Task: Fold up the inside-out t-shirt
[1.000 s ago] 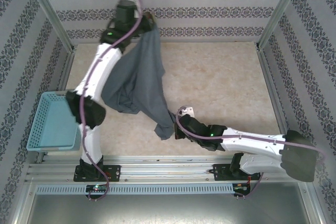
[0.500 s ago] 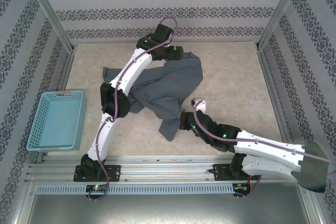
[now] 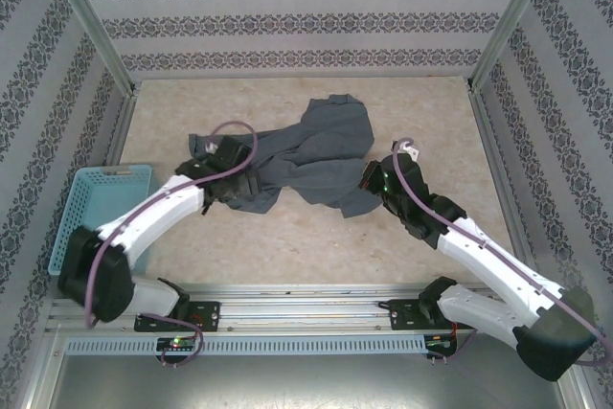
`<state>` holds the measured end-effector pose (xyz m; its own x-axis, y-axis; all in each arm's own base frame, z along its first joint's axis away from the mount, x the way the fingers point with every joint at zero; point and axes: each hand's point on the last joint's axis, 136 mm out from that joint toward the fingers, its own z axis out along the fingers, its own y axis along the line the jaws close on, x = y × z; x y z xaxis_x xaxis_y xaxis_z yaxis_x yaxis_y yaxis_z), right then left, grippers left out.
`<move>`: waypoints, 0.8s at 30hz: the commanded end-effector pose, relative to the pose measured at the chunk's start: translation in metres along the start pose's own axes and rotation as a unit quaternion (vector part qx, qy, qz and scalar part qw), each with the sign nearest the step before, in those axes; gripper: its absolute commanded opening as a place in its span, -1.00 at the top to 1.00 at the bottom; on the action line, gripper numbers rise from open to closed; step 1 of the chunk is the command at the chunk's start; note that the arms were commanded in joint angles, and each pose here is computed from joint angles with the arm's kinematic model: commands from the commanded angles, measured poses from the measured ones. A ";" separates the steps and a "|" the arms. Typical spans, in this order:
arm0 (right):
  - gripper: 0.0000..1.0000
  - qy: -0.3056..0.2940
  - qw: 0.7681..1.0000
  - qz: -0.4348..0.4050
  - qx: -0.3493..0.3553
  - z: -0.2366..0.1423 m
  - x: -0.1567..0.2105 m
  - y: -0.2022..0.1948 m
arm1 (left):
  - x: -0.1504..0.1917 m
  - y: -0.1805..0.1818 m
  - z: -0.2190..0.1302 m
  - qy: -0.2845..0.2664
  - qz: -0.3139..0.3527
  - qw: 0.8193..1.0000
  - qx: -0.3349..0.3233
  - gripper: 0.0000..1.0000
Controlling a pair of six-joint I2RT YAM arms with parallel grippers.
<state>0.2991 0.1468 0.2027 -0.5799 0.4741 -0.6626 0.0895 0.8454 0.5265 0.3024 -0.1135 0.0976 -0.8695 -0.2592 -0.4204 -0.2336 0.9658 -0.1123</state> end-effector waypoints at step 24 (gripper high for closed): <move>1.00 -0.070 0.995 -0.026 0.060 -0.067 -0.096 -0.038 | -0.083 0.033 -0.036 -0.127 -0.022 0.991 -0.031 1.00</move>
<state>0.3011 0.0586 0.2643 -0.4739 0.4868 -0.7338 0.1861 0.8698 0.4569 0.3483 -0.0889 0.1188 -0.7855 -0.2993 -0.5416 -0.2856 0.9518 -0.1119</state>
